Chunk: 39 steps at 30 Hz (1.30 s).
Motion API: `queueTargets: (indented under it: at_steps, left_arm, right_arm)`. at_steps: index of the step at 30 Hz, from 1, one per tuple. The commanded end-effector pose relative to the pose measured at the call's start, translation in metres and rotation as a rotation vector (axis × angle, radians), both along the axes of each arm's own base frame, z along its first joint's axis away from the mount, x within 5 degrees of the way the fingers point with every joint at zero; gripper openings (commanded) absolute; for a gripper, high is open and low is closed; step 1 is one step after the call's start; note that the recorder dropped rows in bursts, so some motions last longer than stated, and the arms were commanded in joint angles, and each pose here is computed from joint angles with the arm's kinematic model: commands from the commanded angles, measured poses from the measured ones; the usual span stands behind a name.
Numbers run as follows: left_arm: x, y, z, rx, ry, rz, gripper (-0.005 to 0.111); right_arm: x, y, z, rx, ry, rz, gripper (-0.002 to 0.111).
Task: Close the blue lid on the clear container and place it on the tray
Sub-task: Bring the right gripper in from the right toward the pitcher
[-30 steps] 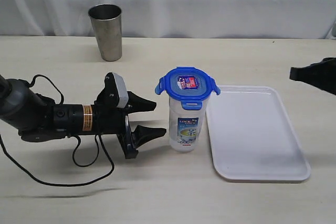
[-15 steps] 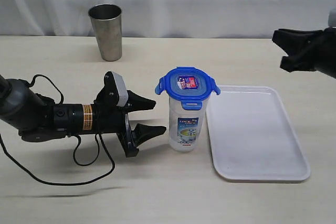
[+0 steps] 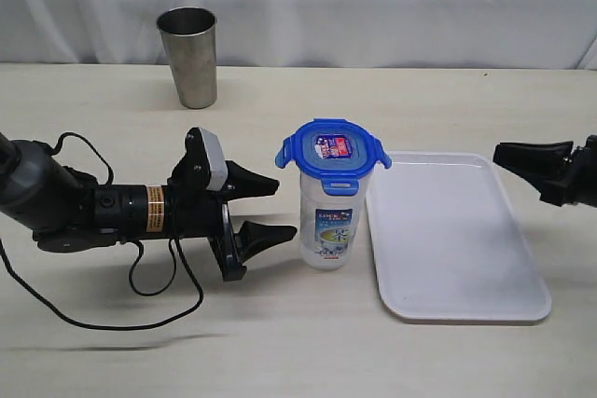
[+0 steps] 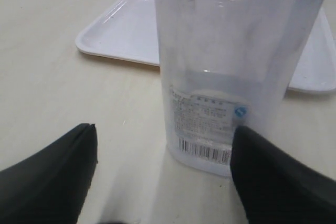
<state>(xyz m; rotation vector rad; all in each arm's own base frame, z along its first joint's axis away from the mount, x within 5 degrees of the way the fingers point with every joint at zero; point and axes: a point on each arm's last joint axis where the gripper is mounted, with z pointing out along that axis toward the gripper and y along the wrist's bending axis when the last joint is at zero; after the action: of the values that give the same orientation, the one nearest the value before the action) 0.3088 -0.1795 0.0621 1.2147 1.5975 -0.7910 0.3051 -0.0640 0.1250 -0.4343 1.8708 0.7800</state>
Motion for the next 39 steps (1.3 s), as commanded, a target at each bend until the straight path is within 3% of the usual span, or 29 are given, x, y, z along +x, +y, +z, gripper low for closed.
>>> queueTargets:
  at_steps: [1, 7, 12, 17, 31, 39]
  left_arm:
    - [-0.001, -0.002, 0.002, -0.017, -0.022, -0.022, 0.067]
    - [-0.004, -0.003, 0.002, -0.008, -0.039, -0.069, 0.067]
    - [-0.006, -0.003, 0.001, -0.004, -0.042, -0.093, 0.067]
    - [-0.007, -0.005, 0.007, -0.08, -0.025, -0.104, 0.067]
    - [0.004, -0.009, 0.014, -0.118, 0.037, -0.073, 0.067]
    - [0.0, -0.023, 0.011, -0.106, 0.039, -0.148, 0.067]
  right_arm:
    - [0.001, -0.001, -0.006, -0.008, -0.007, 0.057, 0.004]
    - [0.008, 0.033, -0.009, -0.047, -0.021, 0.23, 0.004]
    - [0.01, 0.052, -0.009, -0.052, -0.03, 0.293, 0.004]
    - [0.01, 0.066, -0.009, -0.05, -0.032, 0.333, 0.004]
    - [0.013, 0.07, -0.008, -0.034, -0.038, 0.31, 0.004]
    - [0.014, 0.07, -0.007, -0.031, -0.039, 0.304, 0.004]
